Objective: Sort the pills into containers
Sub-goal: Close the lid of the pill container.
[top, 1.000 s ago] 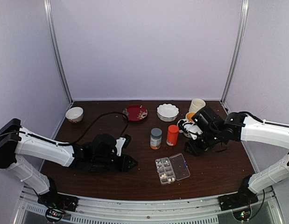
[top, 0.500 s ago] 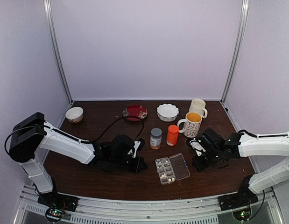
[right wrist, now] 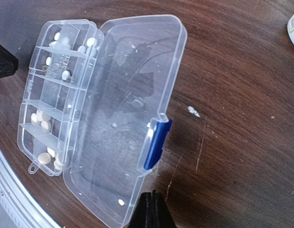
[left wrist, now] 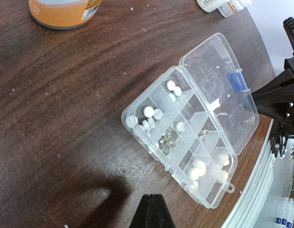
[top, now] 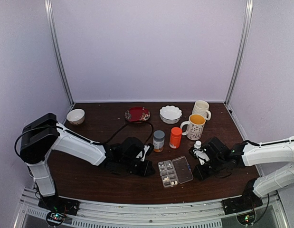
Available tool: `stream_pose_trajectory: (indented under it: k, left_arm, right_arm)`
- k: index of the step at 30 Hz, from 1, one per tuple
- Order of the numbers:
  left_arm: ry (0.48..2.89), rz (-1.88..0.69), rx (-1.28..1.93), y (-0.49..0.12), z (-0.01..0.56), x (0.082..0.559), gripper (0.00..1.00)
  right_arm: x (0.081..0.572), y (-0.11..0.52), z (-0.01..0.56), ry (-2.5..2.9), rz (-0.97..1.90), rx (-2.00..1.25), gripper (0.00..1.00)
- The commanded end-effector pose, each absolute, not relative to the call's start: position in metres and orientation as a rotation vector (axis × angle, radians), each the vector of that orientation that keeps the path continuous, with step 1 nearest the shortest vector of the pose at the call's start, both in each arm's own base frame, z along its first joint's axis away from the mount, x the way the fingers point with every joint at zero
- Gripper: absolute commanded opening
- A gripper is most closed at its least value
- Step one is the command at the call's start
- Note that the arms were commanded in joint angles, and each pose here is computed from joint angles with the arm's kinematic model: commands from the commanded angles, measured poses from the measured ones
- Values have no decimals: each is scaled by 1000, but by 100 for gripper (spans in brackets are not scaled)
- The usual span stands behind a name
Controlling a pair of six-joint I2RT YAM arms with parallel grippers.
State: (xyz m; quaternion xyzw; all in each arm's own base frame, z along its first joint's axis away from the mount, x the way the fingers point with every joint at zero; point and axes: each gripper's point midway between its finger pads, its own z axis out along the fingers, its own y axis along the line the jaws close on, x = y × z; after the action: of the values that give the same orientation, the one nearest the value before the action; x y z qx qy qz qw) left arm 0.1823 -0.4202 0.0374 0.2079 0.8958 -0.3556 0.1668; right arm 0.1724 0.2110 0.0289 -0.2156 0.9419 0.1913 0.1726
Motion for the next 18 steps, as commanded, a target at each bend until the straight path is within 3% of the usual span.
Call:
stream_pose_trajectory:
  k: [1,18]
  left_arm:
    - [2558,-1062,620,-434,39,179,0]
    - [2578,-1099,656,-444,31,176,0]
  right_arm:
    - [174,226,37,2629,665,-597,0]
    - [166,255,64,2550,919,-639,0]
